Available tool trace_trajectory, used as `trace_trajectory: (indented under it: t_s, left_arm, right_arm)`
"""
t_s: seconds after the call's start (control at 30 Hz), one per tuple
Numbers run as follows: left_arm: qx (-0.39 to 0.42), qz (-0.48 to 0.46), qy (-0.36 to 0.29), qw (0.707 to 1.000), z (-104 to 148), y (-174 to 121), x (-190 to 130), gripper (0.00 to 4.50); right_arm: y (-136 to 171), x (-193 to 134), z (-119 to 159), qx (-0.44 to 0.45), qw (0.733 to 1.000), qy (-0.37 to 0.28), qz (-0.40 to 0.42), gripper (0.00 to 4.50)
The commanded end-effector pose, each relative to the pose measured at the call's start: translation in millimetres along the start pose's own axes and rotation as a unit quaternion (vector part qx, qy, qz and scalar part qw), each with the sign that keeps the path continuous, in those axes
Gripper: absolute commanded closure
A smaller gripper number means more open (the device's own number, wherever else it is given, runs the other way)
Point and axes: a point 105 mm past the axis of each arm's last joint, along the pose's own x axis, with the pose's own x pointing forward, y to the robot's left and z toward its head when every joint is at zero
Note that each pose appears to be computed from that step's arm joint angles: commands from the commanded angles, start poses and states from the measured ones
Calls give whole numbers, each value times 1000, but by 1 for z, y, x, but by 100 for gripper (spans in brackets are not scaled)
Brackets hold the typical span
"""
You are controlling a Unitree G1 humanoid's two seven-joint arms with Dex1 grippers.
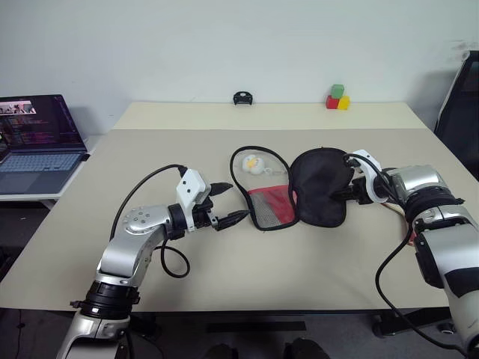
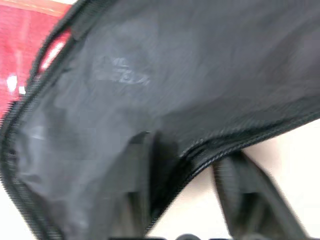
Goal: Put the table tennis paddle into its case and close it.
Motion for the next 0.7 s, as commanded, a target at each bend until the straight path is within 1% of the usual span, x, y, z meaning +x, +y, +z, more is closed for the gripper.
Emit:
trace_trajectory:
  t_s: [0.03,0.2,0.33,0.57,0.63,0.7]
  left_arm:
    - [21,-10,-20,1000,14,-1,3,0]
    - [21,-12,-22,999,15,0,6,0]
    - [22,-14,-24,999,16,0,7,0]
    - [19,-18,-32,999,19,-1,9,0]
    - [18,-20,-34,999,19,-1,9,0]
    - [18,-20,-36,999,20,-1,10,0]
  right_arm:
    - [-16,-22,28,-23,997,-51,-46,224]
    - [-25,-32,36,-21,994,-76,-70,224]
    - [-26,-31,33,-23,994,-77,-69,224]
    - [-33,-38,31,12,991,-110,-74,224]
    - [-42,-43,27,22,988,-122,-96,224]
    - [-53,-50,25,26,982,-136,-130,188]
